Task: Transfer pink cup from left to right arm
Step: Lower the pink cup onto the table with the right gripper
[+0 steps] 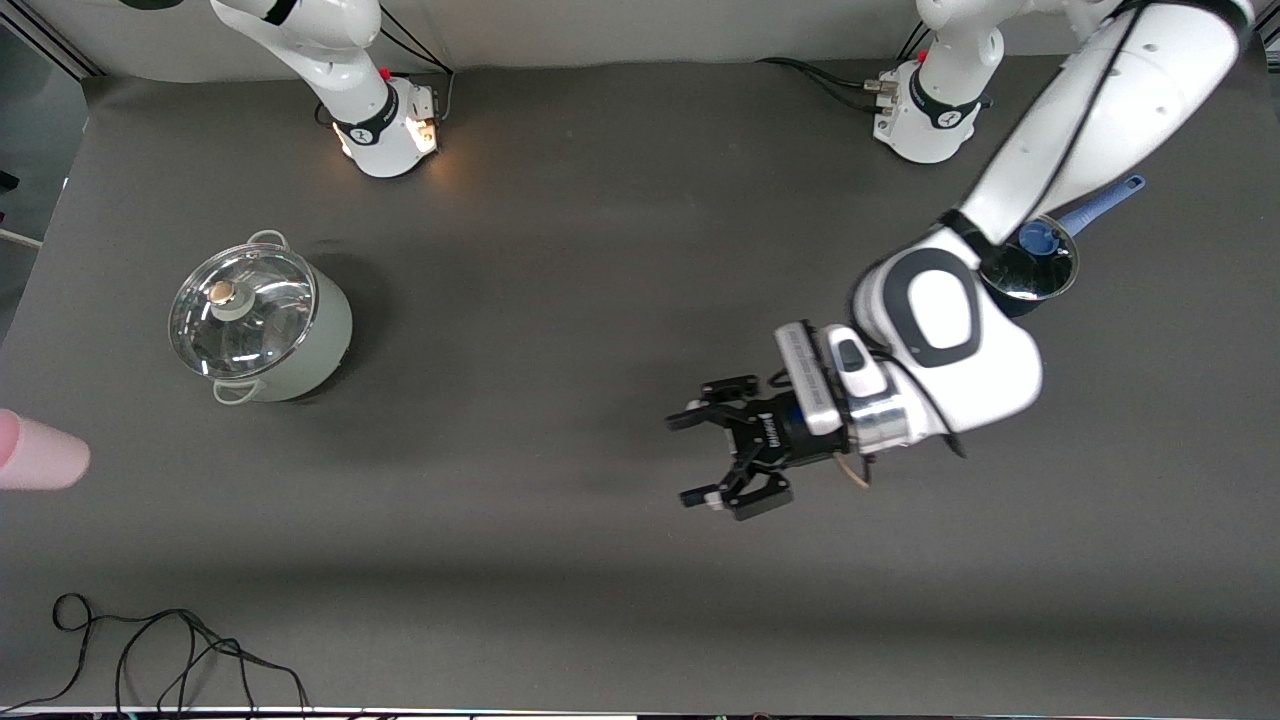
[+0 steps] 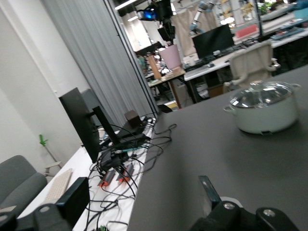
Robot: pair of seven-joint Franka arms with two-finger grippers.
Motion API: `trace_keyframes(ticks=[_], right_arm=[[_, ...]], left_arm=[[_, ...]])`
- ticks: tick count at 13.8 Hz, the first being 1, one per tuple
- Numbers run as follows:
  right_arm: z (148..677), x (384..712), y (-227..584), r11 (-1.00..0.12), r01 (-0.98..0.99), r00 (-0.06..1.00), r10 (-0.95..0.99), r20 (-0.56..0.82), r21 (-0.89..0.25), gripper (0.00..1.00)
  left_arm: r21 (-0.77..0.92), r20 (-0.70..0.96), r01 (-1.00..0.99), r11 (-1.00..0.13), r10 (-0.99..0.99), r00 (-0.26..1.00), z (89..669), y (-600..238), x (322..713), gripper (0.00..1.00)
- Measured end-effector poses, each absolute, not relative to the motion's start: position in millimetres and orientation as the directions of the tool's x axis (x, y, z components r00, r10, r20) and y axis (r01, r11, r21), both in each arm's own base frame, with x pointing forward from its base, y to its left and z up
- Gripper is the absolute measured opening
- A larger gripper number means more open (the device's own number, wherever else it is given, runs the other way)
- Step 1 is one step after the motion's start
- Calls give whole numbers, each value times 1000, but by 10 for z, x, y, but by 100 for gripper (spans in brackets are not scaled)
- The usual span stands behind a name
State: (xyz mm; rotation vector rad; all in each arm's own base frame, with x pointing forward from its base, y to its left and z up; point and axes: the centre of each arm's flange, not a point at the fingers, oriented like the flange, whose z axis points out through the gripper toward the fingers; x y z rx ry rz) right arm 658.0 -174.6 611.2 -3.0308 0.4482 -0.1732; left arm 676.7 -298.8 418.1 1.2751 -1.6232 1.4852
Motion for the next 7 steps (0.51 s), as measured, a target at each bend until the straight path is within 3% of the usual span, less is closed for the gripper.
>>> trace_keyframes(ticks=[4, 7], right_arm=[[5601, 6702, -1661, -991, -125, 991, -127, 50, -39, 3], [4881, 6957, -1539, -995, -94, 992, -95, 81, -14, 3]], left_arm=[[-341, 851, -926, 162, -366, -377, 4074, -2153, 6824, 100], [-262, 822, -920, 291, -433, -371, 4081, -1582, 6767, 100]])
